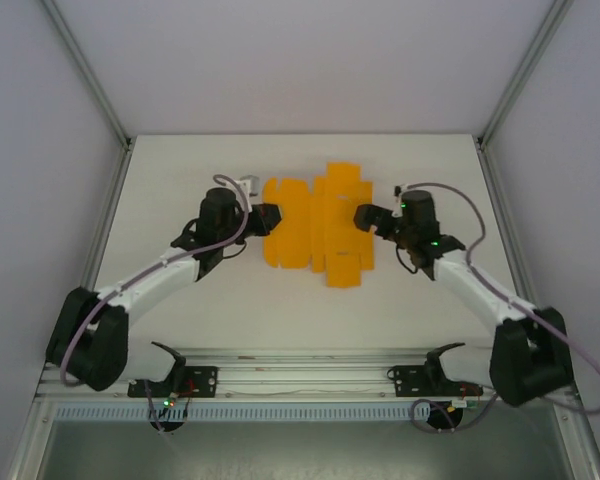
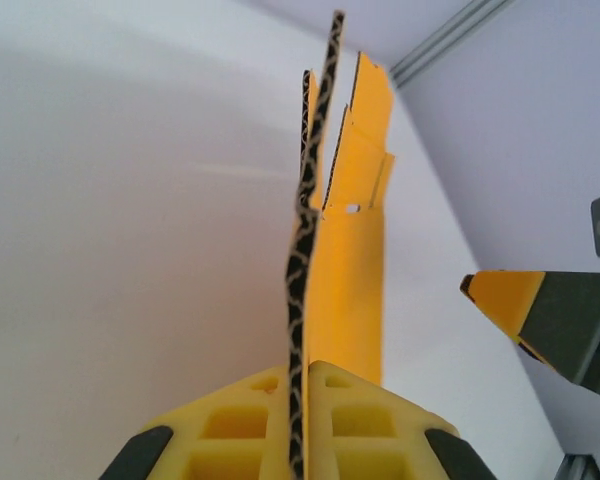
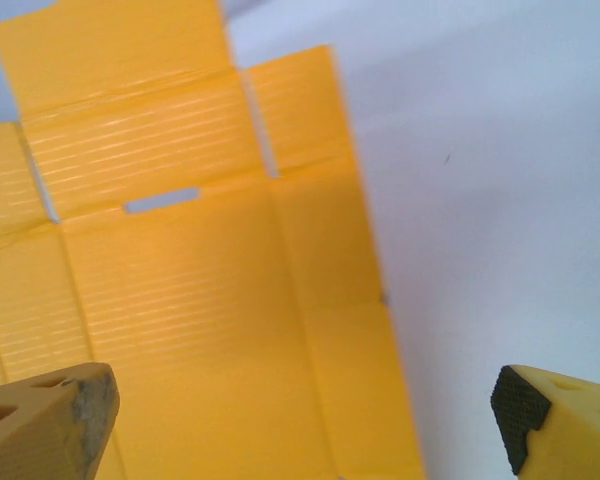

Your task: Assemble paper box

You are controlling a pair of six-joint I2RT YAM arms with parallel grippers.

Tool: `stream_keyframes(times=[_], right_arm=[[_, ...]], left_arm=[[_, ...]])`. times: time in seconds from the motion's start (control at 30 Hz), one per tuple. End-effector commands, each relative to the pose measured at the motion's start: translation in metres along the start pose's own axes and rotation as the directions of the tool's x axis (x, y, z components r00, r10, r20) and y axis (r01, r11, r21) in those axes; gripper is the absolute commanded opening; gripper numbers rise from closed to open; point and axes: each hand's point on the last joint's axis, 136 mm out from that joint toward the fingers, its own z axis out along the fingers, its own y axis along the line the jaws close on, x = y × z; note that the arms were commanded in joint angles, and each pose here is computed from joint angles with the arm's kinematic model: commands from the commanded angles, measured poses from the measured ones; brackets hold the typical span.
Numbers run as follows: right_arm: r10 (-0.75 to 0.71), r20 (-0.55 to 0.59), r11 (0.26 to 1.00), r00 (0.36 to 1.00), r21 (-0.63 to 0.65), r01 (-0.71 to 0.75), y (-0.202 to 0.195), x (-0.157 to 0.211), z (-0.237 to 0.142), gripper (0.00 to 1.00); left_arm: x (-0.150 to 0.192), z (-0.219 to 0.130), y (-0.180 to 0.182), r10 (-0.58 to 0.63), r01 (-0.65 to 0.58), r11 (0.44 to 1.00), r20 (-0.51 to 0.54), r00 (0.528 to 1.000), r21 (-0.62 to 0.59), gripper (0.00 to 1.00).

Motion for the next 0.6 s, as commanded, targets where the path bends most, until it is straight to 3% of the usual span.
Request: stream_keyframes(times=[0.0,0.17,0.33,0.43,0.5,0.57], right_arm=[[-0.015,-0.045,0.994,0.999,-0.112,0.009,0.002,0.011,-0.015,0.96],[-0.022,-0.035,0.970,0.999,-0.242,0.013,0.014,0.004,-0.030,0.93],[-0.032,-0.027,0.930,0.999,-0.368,0.020,0.034,-0.007,-0.032,0.88],[-0.055,-0.049,0.897,0.997,-0.442,0.028,0.047,-0.006,-0.034,0.77],[-0.063,-0.069,0.882,0.996,-0.470,0.023,0.053,-0.006,-0.036,0.61],[-0.083,-0.075,0.856,0.994,-0.517,0.033,0.062,-0.005,-0.040,0.54]], left_arm=[[-0.029,-0.020,-0.023,0.055,-0.060,0.997,0.102,0.993,0.047,0.00],[-0.039,-0.041,-0.056,0.077,-0.100,0.982,0.143,0.987,0.160,0.00],[-0.043,-0.059,-0.067,0.088,-0.121,0.974,0.176,0.980,0.190,0.00],[-0.044,-0.065,-0.069,0.060,-0.098,0.975,0.190,0.980,0.200,0.00],[-0.044,-0.067,-0.067,0.060,-0.095,0.979,0.190,0.980,0.182,0.00],[-0.044,-0.069,-0.064,0.065,-0.099,0.981,0.195,0.979,0.166,0.00]])
